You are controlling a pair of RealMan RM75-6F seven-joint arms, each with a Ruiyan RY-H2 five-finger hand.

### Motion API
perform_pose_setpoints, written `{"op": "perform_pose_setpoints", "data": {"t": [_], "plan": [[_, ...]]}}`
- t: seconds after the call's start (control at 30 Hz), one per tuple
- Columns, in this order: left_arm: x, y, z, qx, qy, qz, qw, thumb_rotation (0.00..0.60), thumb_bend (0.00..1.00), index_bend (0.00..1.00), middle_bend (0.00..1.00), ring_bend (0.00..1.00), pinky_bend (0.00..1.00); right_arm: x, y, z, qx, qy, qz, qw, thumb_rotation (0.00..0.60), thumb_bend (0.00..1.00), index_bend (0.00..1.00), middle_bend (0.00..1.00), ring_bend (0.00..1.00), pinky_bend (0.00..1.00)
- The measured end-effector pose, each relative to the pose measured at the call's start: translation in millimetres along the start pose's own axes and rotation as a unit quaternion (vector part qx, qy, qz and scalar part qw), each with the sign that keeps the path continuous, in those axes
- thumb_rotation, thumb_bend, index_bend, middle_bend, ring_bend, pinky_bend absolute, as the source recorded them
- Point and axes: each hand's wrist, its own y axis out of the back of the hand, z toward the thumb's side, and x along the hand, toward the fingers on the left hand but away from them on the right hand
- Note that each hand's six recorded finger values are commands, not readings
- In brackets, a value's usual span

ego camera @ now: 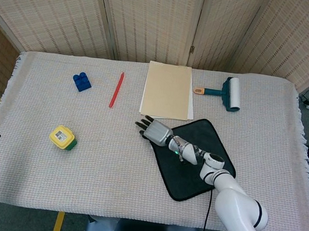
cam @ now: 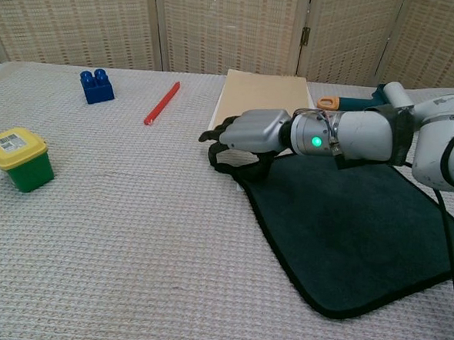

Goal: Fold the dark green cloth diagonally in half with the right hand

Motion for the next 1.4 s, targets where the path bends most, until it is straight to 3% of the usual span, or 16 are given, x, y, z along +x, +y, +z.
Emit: {"op": "perform_pose_setpoints", "data": {"t": [0.13,0.43,0.8,1.4], "plan": [[0,1,0,0.001,-0.001,0.002,1.0000,0.600,0.82,0.00,0.01,0.00,0.00,0,1,1,-0.002,0.000,-0.008,1.0000,0.600,0.43,0.58,0.05,0.00,0.00],[1,-2,0,0.002,-0.001,-0.003,1.0000,0.600,0.82,0.00,0.01,0.00,0.00,2,0,-2,-0.005,-0.008,-0.015,0.9998,0.600,0.43,0.70,0.15,0.06,0.00],[3,-4,0,0.002,-0.003,-0.006,1.0000,0.600,0.82,0.00,0.01,0.00,0.00,3,4,-5,-0.010,-0.010,-0.028,0.9995,0.600,0.43,0.76,0.20,0.10,0.00],[2,-4,3,-0.001,-0.013,-0.003,0.9999,0.600,0.82,0.00,0.01,0.00,0.00,6,19,-7,0.004,-0.005,-0.057,0.9984,0.600,0.46,0.76,0.20,0.10,0.00]]}}
